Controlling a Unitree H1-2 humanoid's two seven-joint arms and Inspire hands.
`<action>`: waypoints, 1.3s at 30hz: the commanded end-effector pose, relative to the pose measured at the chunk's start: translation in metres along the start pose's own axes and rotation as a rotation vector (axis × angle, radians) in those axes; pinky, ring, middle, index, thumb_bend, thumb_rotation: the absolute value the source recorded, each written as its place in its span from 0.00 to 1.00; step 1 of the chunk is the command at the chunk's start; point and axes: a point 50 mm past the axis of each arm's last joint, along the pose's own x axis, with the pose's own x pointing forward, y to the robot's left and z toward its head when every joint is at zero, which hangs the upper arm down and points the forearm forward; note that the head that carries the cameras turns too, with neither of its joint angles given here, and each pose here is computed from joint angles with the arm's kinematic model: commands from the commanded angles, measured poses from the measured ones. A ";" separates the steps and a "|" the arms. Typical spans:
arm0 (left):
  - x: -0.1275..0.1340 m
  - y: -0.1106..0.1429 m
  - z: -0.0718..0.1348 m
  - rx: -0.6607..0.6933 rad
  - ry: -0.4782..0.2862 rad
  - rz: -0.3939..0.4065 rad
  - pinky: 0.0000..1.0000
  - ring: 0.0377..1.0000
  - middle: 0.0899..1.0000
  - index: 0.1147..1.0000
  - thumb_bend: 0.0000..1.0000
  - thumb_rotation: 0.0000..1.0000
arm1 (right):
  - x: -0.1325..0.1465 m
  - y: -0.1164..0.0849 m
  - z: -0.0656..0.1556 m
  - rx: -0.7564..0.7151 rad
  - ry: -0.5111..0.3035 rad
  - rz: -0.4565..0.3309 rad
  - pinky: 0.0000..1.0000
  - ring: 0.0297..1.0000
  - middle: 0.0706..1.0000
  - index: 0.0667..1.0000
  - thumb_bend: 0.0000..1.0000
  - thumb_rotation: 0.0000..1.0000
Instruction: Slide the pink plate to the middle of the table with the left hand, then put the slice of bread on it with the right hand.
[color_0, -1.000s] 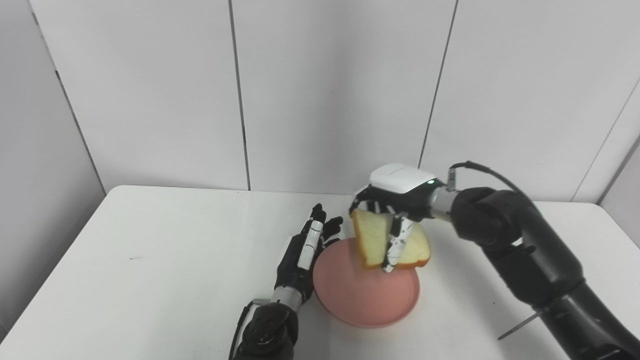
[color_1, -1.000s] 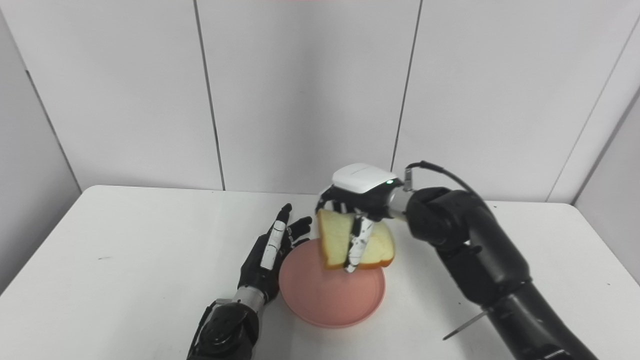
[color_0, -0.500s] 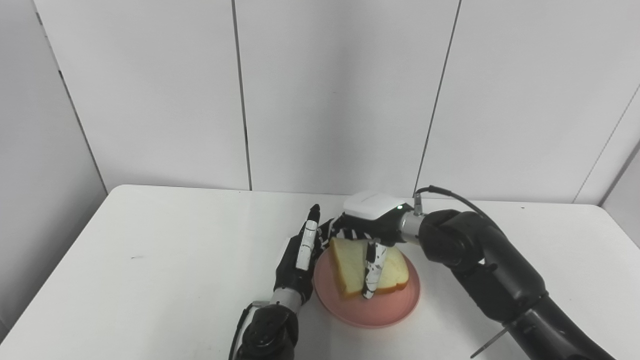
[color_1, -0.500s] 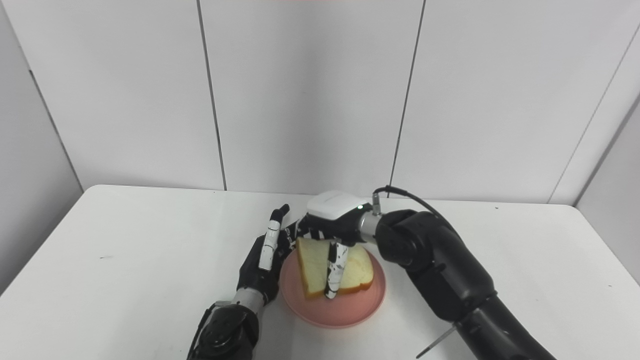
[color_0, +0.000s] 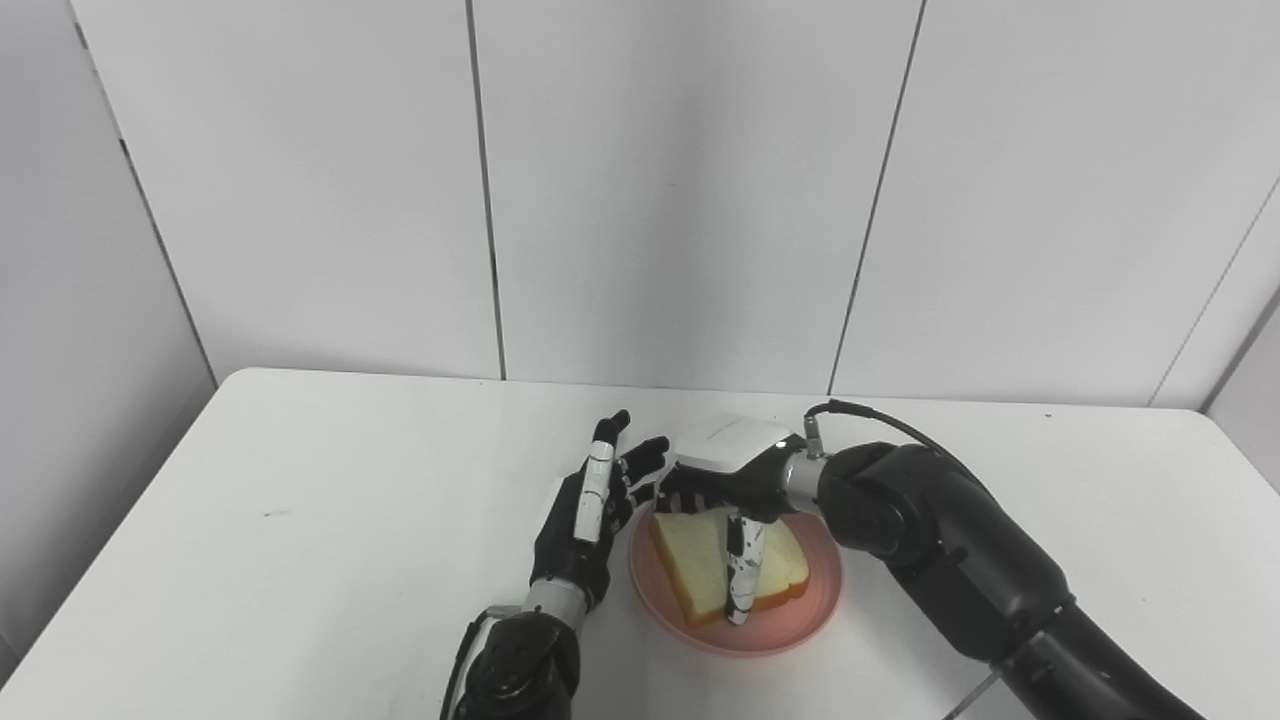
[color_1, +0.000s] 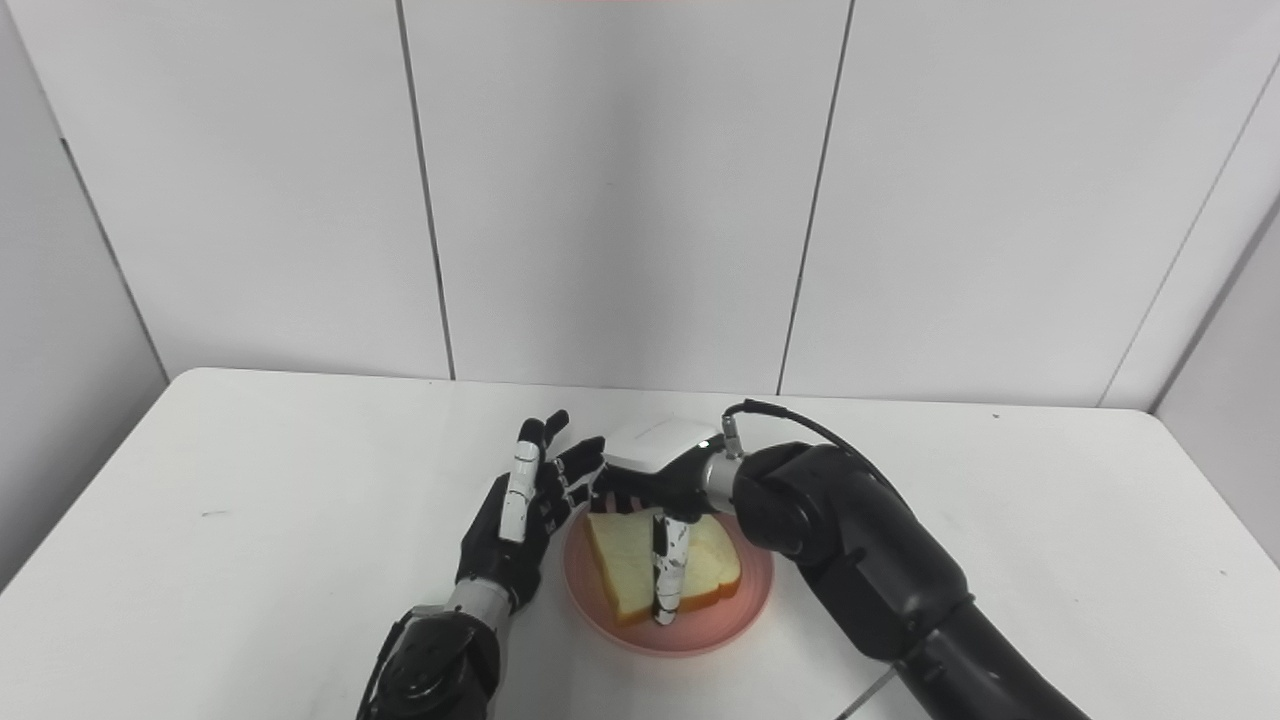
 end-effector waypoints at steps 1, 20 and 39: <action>-0.001 0.001 -0.001 -0.006 0.029 0.004 0.80 0.85 0.78 0.93 0.83 0.98 | -0.007 -0.026 0.000 -0.046 -0.007 -0.075 0.48 0.53 0.58 0.64 0.91 0.27; -0.006 0.010 -0.002 -0.014 0.033 0.014 0.81 0.86 0.79 0.92 0.83 0.96 | -0.033 -0.055 0.004 -0.030 0.098 0.027 1.00 0.97 0.93 0.84 1.00 0.37; -0.005 0.012 -0.001 -0.005 0.030 0.013 0.80 0.86 0.80 0.93 0.83 0.96 | -0.100 -0.073 -0.013 0.121 0.027 -0.176 1.00 0.94 0.93 0.83 1.00 0.47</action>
